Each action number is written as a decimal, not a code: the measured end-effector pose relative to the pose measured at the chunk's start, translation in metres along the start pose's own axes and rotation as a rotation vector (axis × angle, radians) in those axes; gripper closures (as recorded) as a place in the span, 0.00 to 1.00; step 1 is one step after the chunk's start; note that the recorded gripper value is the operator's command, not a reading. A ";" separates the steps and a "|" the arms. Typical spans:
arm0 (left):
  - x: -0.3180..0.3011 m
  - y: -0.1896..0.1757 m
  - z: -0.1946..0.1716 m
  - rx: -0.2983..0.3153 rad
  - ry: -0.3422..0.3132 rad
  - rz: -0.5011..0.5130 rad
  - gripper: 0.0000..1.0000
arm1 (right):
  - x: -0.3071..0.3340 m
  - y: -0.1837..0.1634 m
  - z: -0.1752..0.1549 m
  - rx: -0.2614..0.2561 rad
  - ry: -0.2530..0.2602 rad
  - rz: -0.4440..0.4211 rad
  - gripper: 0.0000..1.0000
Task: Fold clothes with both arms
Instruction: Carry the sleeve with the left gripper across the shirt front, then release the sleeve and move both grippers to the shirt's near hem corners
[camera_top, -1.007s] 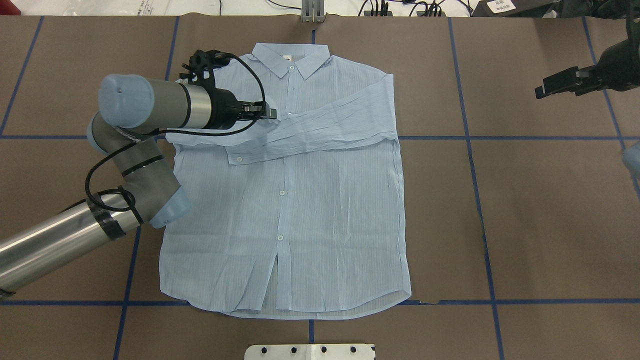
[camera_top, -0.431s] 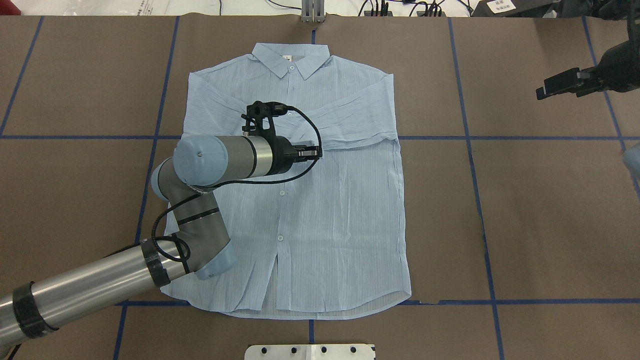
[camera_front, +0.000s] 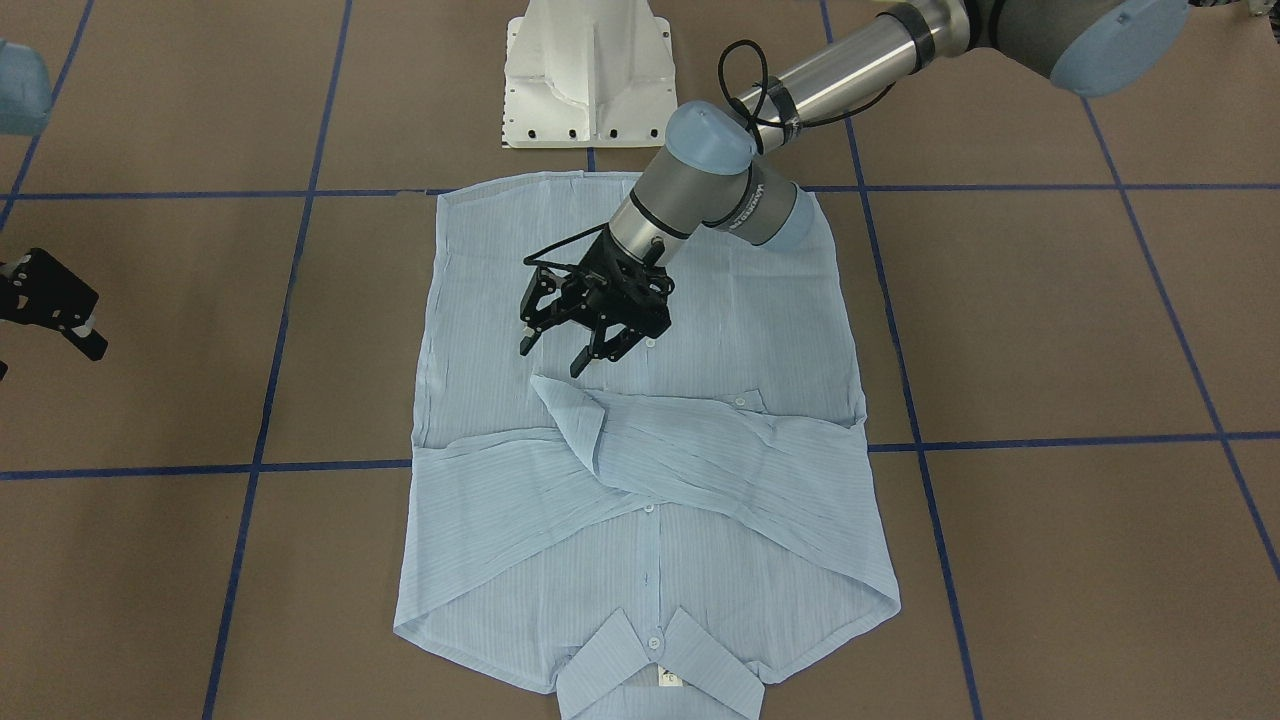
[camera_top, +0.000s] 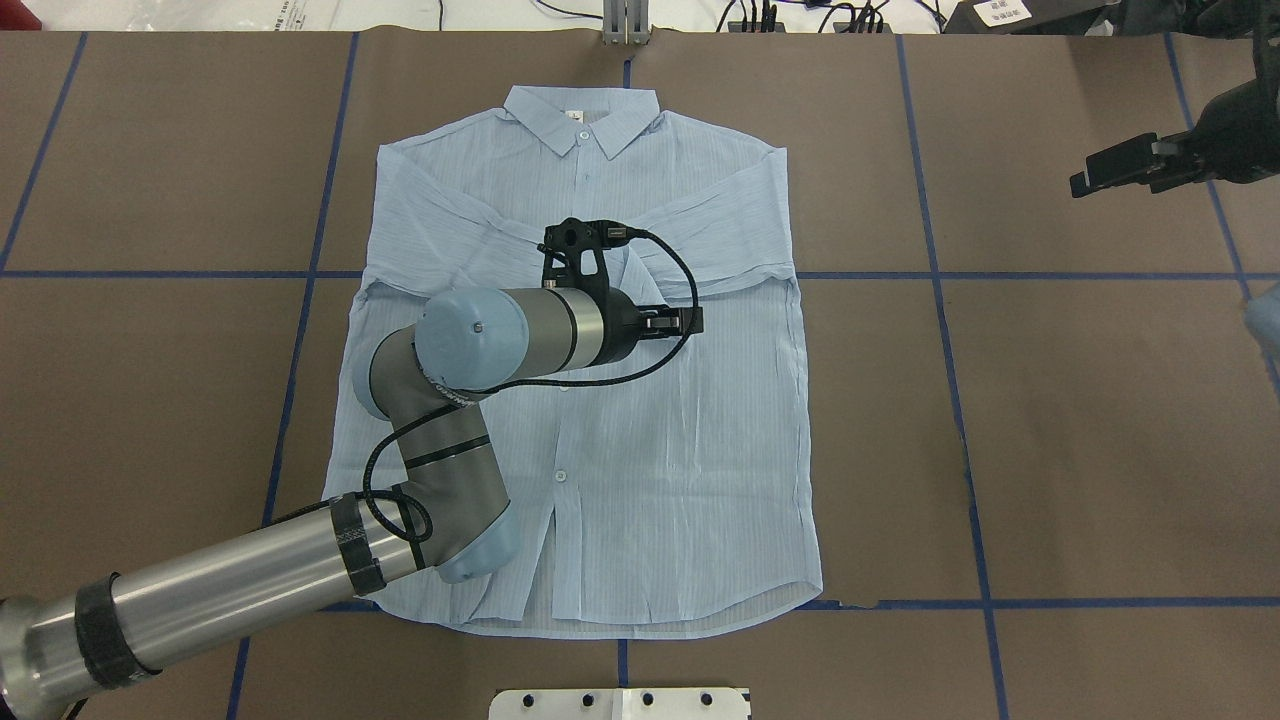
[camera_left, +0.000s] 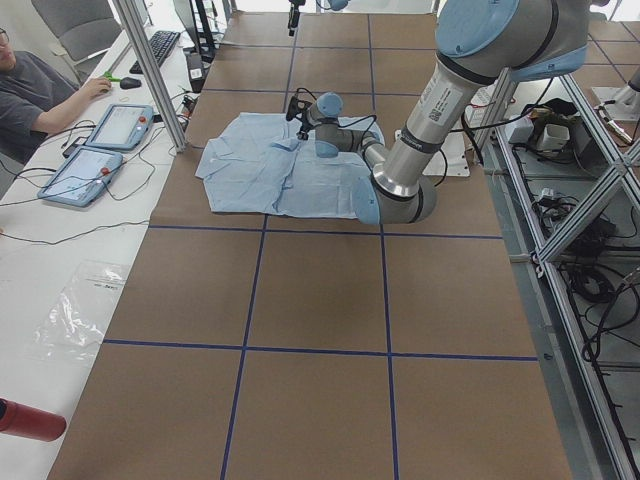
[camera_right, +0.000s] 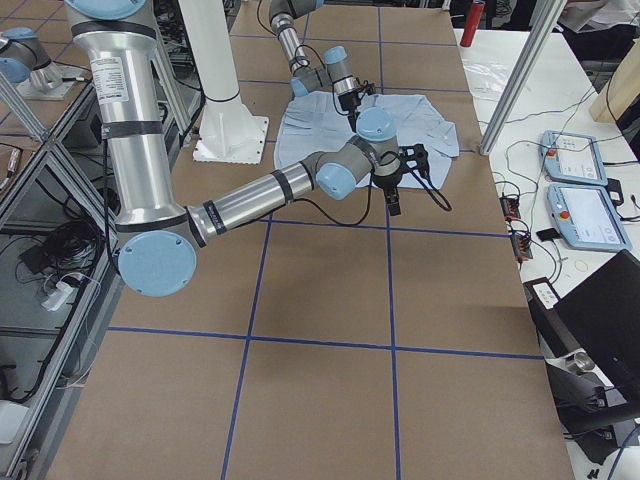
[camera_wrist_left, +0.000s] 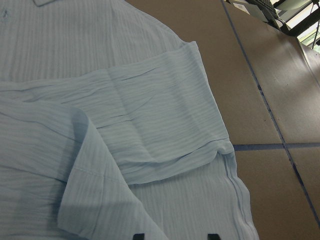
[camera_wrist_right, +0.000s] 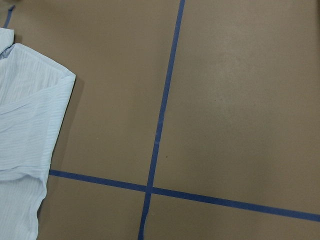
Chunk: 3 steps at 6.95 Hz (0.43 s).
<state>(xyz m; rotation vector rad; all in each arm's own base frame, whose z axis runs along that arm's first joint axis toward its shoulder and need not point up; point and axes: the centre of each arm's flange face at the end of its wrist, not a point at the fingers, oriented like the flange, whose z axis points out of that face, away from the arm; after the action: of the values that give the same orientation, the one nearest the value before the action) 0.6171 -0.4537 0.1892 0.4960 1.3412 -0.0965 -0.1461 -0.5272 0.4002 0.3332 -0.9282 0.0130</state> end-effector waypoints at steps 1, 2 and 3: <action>0.004 -0.001 -0.006 -0.020 -0.058 0.030 0.00 | -0.013 0.003 0.003 0.010 -0.021 0.041 0.00; 0.001 -0.001 -0.016 -0.043 -0.122 0.077 0.00 | -0.032 0.010 0.010 0.025 -0.049 0.083 0.00; -0.008 -0.001 -0.032 -0.068 -0.180 0.137 0.00 | -0.063 0.025 0.027 0.044 -0.065 0.123 0.00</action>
<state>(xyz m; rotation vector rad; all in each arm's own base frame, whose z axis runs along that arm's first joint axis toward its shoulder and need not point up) 0.5857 -0.4431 0.1920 0.5085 1.1276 0.0170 -0.2090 -0.5030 0.3720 0.3181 -1.0130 0.1366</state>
